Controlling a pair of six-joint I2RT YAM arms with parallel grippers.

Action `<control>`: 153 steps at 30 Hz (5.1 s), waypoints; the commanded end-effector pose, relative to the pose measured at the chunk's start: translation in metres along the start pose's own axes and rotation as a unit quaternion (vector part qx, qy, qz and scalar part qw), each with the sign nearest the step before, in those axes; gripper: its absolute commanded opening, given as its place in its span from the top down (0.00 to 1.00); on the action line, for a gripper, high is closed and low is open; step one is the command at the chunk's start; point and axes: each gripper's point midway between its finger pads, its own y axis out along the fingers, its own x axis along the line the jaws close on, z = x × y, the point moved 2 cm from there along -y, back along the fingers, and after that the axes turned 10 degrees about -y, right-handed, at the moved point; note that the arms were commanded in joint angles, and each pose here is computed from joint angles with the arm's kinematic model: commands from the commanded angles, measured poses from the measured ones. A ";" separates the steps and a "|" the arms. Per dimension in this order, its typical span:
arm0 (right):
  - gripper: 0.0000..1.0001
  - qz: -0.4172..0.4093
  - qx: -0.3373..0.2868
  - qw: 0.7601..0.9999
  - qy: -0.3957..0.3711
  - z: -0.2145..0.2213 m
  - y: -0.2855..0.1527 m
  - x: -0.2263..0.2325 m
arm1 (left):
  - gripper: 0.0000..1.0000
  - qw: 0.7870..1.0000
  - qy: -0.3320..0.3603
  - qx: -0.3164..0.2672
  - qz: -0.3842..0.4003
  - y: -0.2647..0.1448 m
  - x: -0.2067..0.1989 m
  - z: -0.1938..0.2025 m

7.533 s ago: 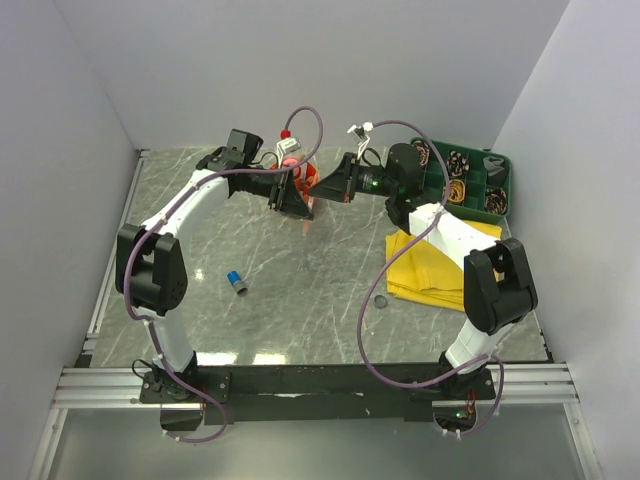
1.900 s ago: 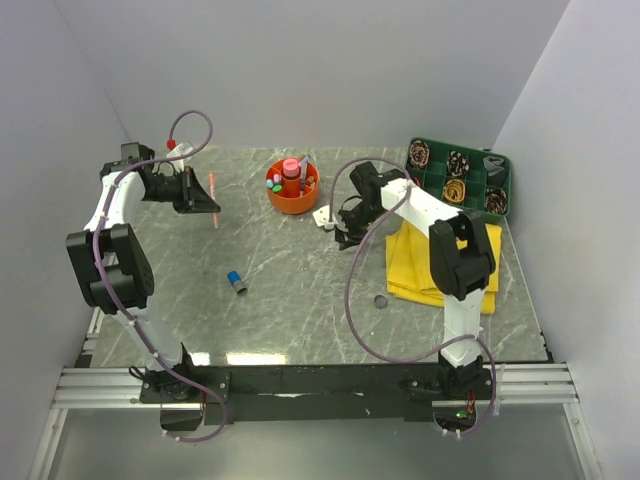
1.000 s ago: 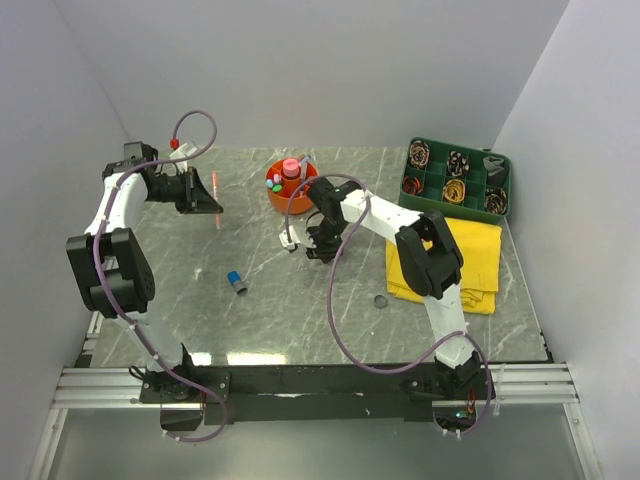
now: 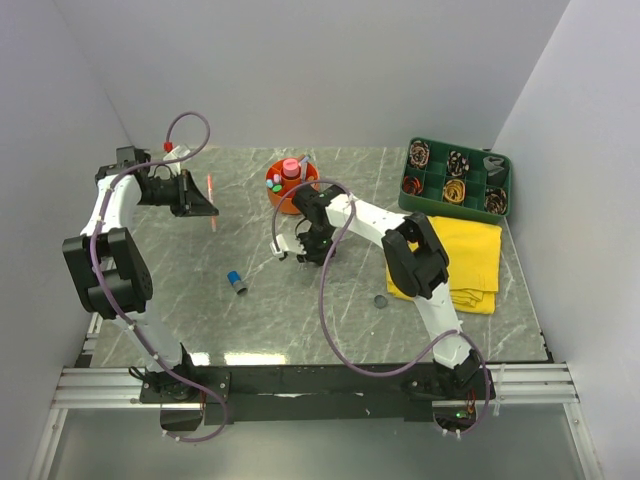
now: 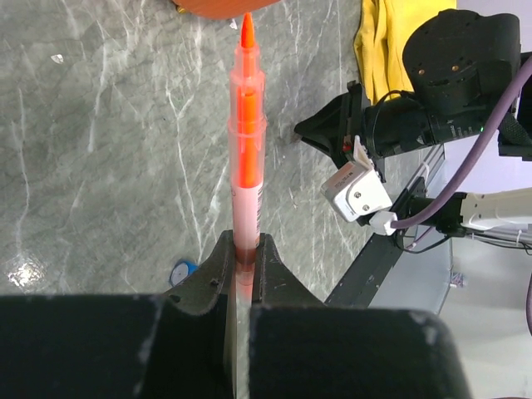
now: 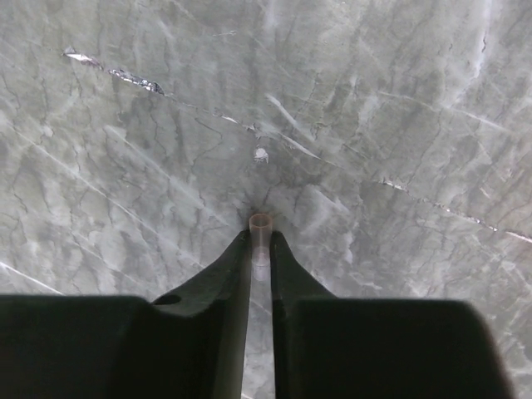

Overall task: Sort the stationery into containers
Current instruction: Pick up the pen cap from the center of the board, then close the pen cap on the pen.

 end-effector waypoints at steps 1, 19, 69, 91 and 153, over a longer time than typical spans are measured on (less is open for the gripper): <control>0.93 -0.041 0.019 0.999 0.006 0.005 0.008 0.012 | 0.98 1.000 0.020 -0.010 0.018 -0.007 -0.012 0.001; 1.00 0.277 -0.083 0.957 -0.019 -0.078 -0.197 -0.001 | 0.99 0.988 0.083 0.092 0.095 0.003 -0.082 0.029; 1.00 0.585 0.078 0.752 -0.293 -0.039 -0.235 -0.012 | 0.99 0.835 0.459 0.300 -0.052 0.055 -0.134 0.137; 1.00 0.494 0.073 0.777 -0.384 -0.068 -0.202 0.029 | 0.99 0.863 0.374 0.337 -0.051 0.076 -0.135 0.160; 1.00 0.430 0.064 0.813 -0.388 -0.085 -0.183 0.019 | 0.99 0.879 0.318 0.352 -0.037 0.095 -0.118 0.152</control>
